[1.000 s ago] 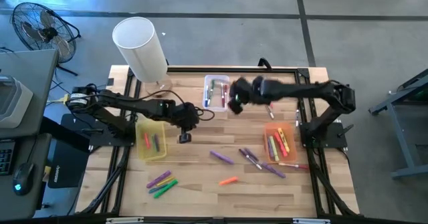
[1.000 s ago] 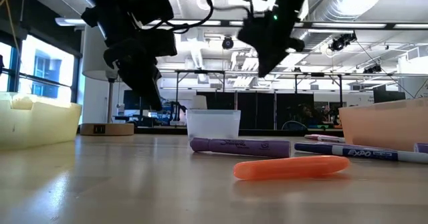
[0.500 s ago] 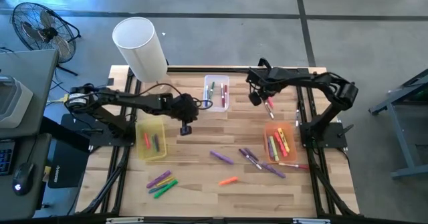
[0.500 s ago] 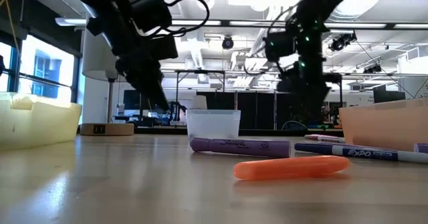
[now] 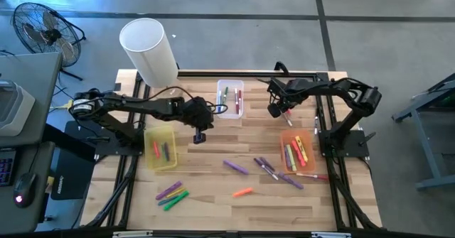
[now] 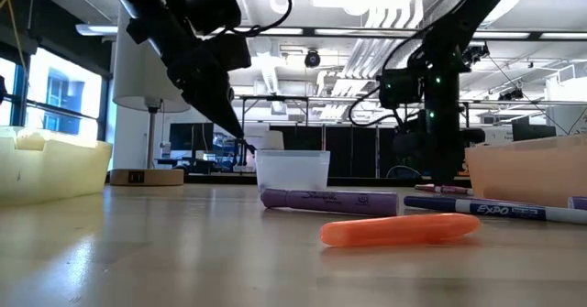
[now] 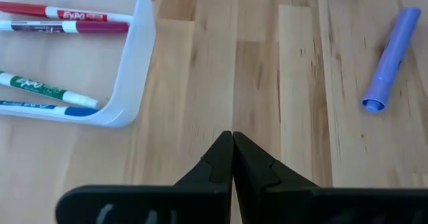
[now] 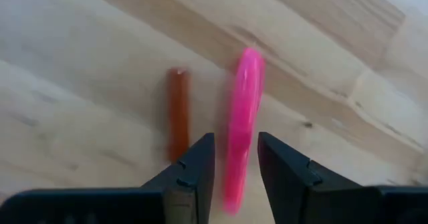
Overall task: Pick & Place Markers
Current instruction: Put the pink pen into the yellow bin
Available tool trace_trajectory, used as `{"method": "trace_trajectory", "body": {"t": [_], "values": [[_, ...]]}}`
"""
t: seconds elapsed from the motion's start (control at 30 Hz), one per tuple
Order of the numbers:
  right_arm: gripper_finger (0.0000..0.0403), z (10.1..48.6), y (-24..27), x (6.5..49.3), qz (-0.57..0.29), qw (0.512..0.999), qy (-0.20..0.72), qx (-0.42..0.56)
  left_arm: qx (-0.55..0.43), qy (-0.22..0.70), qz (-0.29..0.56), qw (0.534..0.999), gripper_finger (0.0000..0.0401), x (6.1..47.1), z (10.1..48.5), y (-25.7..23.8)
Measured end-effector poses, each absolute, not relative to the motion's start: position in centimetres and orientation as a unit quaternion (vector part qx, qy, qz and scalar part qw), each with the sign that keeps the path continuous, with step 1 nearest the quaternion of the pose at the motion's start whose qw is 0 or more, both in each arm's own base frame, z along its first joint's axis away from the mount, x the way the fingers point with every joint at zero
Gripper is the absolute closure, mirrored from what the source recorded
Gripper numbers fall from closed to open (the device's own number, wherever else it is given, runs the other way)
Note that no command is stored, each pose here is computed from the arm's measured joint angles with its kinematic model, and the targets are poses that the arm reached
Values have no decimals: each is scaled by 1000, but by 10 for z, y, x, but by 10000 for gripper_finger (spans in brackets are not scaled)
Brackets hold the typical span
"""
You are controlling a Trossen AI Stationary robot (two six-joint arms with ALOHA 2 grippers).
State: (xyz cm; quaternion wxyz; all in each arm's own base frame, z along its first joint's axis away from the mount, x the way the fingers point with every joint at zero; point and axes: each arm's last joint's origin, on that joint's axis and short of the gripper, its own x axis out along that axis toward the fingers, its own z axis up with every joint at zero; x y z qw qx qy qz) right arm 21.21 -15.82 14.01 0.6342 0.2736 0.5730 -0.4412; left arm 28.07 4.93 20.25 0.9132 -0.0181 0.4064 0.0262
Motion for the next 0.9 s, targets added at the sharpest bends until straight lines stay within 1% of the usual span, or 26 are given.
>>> {"method": "trace_trajectory", "body": {"t": [0.2, 0.3, 0.37, 0.53, 0.77, 0.9], "values": [[301, 132, -161, 205, -444, 639, 564, 277, -18, 406, 27, 913, 401, 281, 203, 49], [310, 131, -161, 206, -438, 646, 559, 279, -17, 403, 27, 915, 401, 281, 203, 49], [325, 131, -161, 206, -433, 649, 557, 285, -17, 403, 27, 915, 401, 281, 203, 49], [377, 131, -161, 206, -431, 651, 555, 287, -17, 402, 27, 915, 401, 281, 203, 49], [378, 134, -160, 205, -436, 650, 554, 283, -24, 402, 22, 915, 401, 281, 203, 49], [378, 155, -148, 200, -455, 655, 541, 265, -14, 405, 23, 914, 401, 282, 203, 43]]}}
